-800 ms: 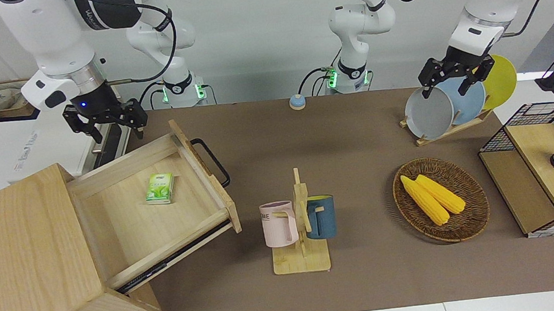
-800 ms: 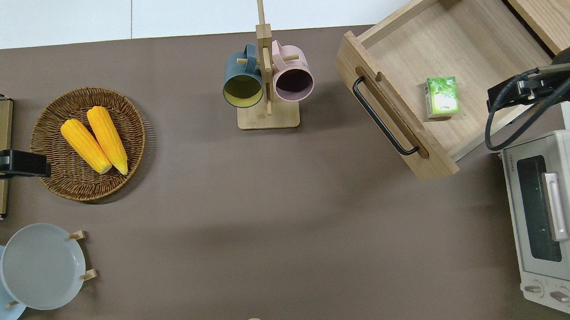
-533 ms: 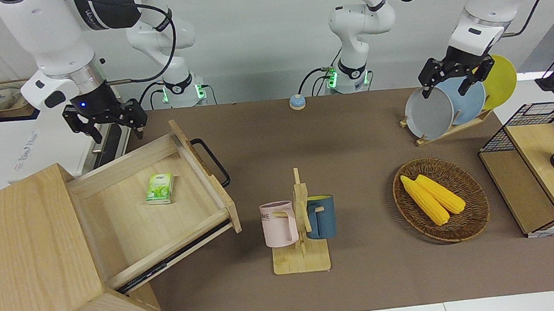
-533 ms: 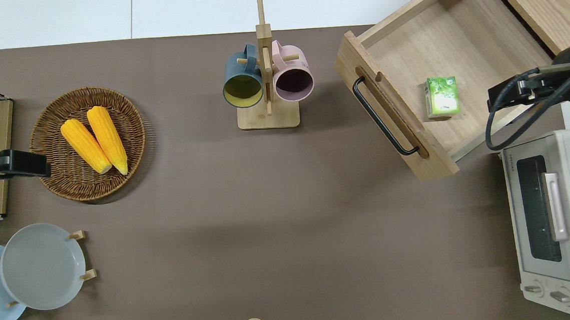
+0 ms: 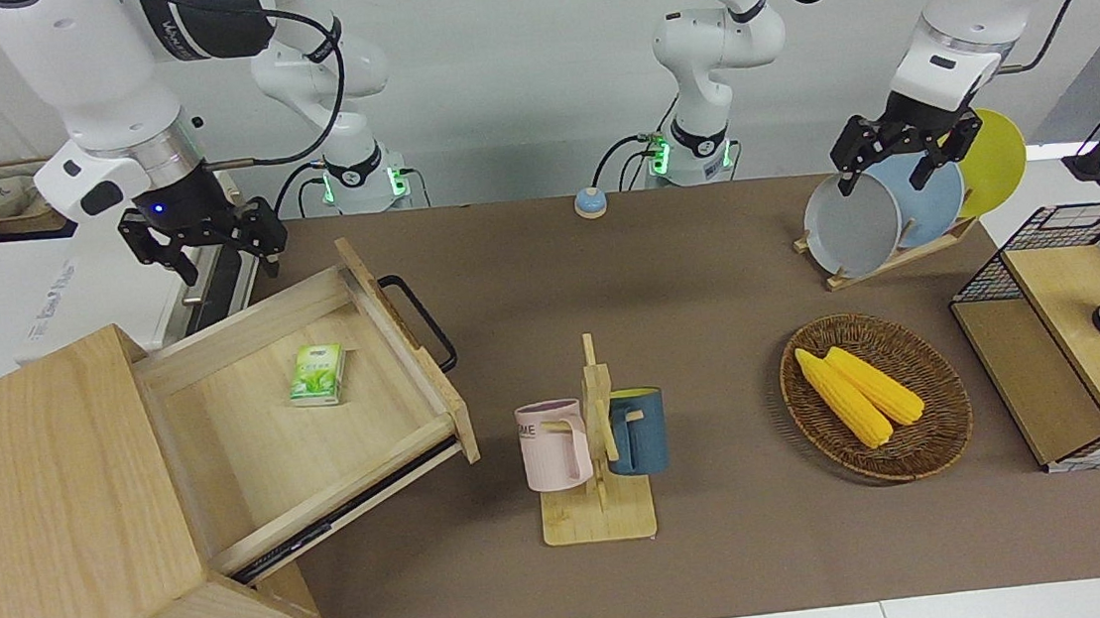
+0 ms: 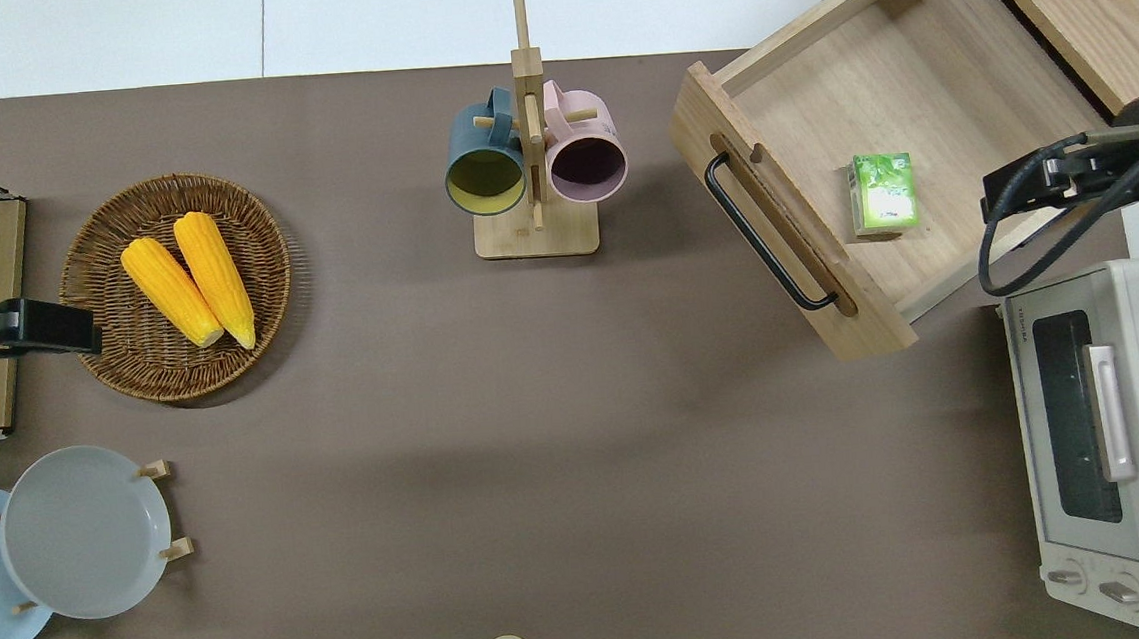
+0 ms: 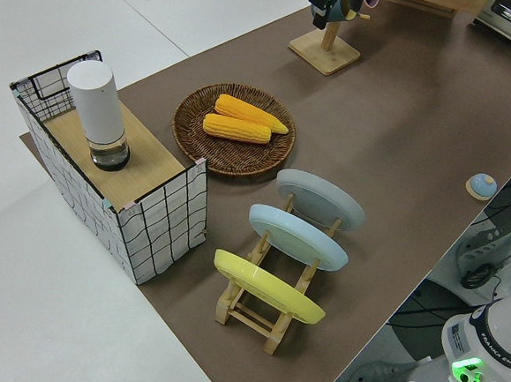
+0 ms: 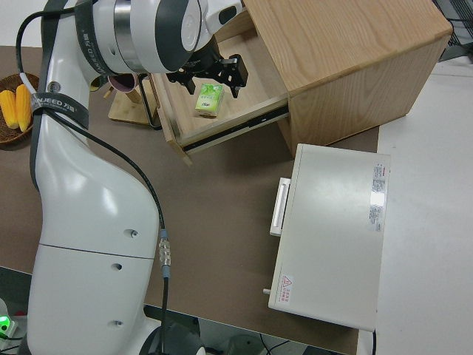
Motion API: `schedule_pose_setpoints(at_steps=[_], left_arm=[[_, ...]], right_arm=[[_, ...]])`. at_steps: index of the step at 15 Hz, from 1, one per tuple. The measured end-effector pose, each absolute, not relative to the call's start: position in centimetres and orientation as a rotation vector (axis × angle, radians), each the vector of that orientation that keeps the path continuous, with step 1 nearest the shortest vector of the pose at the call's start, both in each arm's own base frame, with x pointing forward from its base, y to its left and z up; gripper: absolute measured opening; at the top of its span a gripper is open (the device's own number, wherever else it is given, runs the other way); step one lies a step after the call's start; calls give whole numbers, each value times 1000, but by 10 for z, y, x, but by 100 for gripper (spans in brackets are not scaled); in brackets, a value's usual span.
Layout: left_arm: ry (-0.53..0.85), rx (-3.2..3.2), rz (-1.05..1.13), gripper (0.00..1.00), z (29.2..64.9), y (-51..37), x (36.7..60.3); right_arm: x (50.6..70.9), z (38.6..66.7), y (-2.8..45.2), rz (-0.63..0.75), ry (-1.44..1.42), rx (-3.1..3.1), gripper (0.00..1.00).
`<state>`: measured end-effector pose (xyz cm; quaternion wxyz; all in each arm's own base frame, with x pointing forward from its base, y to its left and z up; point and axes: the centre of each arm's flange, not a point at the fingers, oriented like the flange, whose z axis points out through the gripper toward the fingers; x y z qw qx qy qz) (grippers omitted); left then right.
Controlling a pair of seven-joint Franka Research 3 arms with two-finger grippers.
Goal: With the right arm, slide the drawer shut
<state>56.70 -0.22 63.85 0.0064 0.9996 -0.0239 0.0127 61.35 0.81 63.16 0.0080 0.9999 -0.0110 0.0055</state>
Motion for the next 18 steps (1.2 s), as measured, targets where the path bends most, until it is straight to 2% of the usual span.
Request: schedule_pose_setpoints(at_steps=[2, 3, 6, 7, 8, 10, 11, 15, 18], left_arm=[[-75, 3128, 40, 100, 639, -2, 567], [-75, 3128, 40, 100, 639, -2, 567], [-75, 3128, 40, 100, 639, -2, 567], [-75, 3128, 40, 100, 639, -2, 567], [-75, 3128, 40, 100, 639, -2, 567], [-75, 3128, 40, 100, 639, -2, 567], [-75, 3128, 40, 100, 639, -2, 567], [-75, 3128, 40, 100, 639, -2, 567], [-75, 3128, 40, 100, 639, -2, 567]], right_arm=[[613, 632, 9, 17, -32, 3126, 96], [613, 631, 9, 13, -31, 3126, 90], [613, 630, 10, 4, -30, 3126, 58], [613, 630, 10, 2, -28, 3126, 42], [612, 630, 11, 1, -25, 3126, 35], [612, 630, 14, -5, -18, 3127, 6], [612, 630, 15, -7, -14, 3127, 1], [610, 629, 20, -24, 2, 3128, 1], [599, 638, 22, -61, 5, 3125, 1]])
